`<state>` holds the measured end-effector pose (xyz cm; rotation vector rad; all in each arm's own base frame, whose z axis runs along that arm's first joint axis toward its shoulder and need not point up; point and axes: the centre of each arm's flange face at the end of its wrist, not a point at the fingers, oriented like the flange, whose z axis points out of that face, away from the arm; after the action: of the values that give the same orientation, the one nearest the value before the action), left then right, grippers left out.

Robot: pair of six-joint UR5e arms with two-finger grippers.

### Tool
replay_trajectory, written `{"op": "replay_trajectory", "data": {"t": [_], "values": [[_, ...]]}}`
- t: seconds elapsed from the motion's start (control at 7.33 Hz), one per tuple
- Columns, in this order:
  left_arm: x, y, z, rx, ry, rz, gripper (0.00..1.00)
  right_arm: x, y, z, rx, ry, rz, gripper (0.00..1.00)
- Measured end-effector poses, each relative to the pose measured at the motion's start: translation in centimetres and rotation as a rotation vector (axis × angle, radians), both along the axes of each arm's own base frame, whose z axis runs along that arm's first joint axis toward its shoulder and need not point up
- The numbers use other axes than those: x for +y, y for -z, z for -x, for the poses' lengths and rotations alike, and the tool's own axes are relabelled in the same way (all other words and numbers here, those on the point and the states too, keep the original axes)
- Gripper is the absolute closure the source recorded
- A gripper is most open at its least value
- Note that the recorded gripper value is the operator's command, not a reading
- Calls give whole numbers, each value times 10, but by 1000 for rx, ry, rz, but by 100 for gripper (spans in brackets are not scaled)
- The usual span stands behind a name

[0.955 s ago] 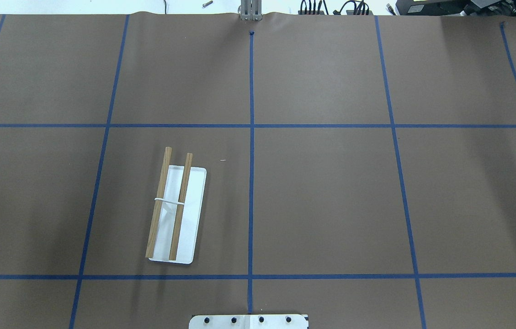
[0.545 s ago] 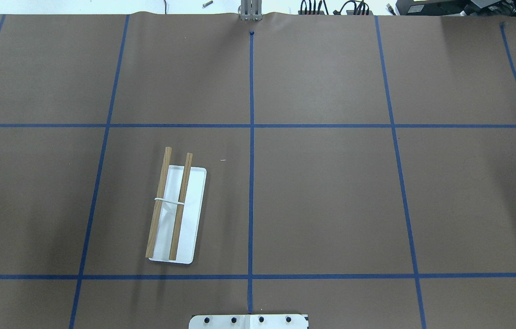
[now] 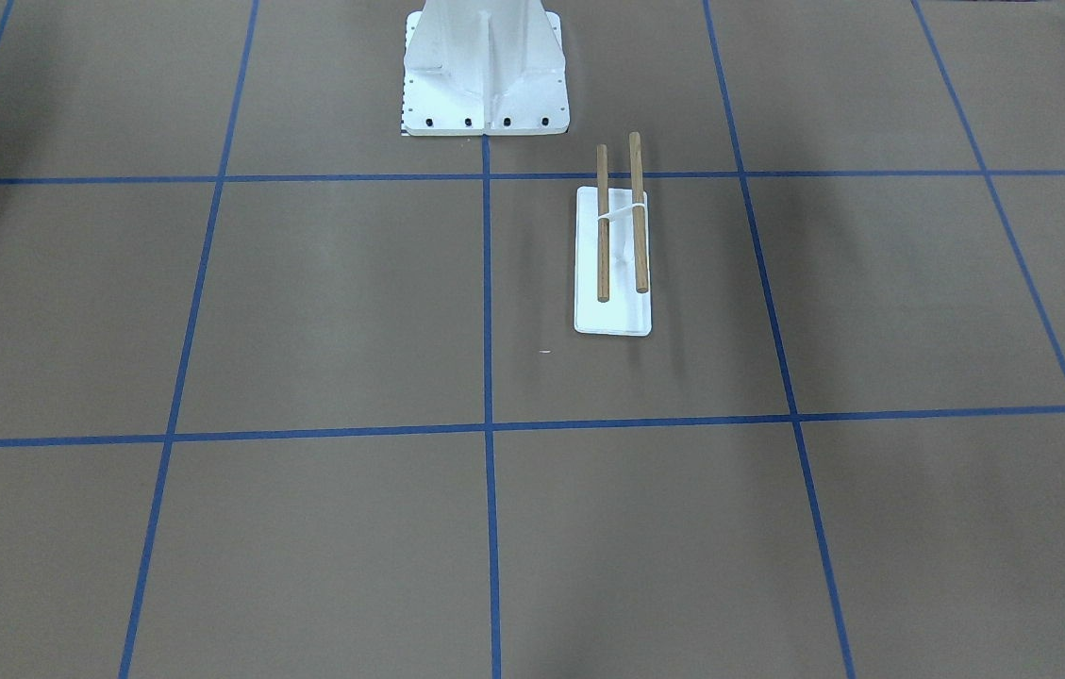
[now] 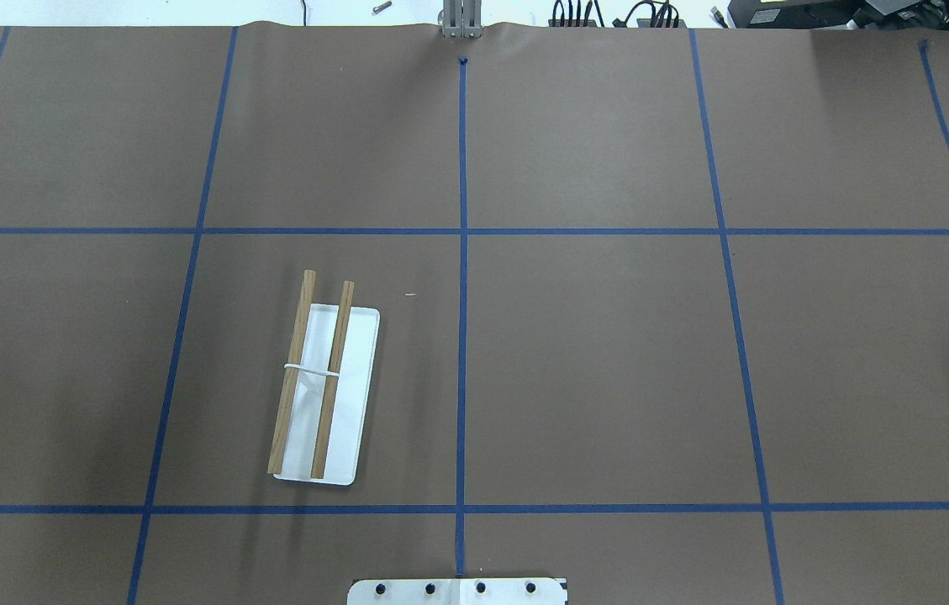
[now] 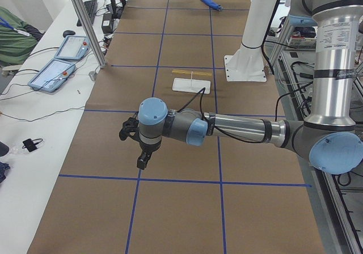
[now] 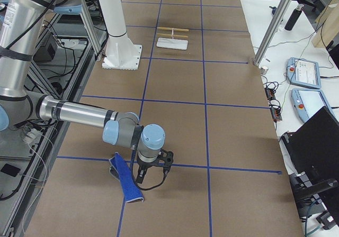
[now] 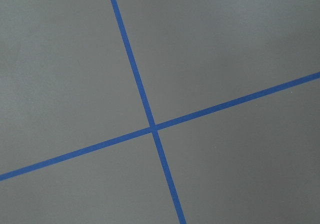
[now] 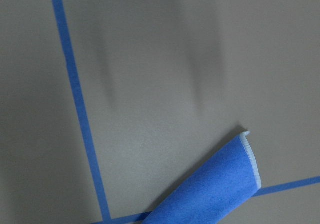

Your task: Hang towel on rack

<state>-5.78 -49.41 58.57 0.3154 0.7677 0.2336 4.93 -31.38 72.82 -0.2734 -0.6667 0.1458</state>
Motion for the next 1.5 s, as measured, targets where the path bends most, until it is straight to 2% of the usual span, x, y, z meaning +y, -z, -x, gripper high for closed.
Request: {"op": "replay_trajectory", "data": {"t": [0.14, 0.55, 0.82, 1.23, 1.5], "values": [[0, 3, 0, 5, -1, -10, 2, 3, -18, 0, 20, -73, 35, 4], [-1, 10, -1, 25, -5, -41, 2, 28, -102, -2, 38, -217, 34, 10], [0, 13, -2, 39, -10, -47, 2, 46, -132, -3, 45, -268, 56, 16], [0, 16, -3, 45, -12, -53, 2, 52, -141, -3, 36, -300, 60, 20], [0, 16, -3, 44, -12, -54, 2, 51, -140, -1, 27, -297, 55, 32]]}}
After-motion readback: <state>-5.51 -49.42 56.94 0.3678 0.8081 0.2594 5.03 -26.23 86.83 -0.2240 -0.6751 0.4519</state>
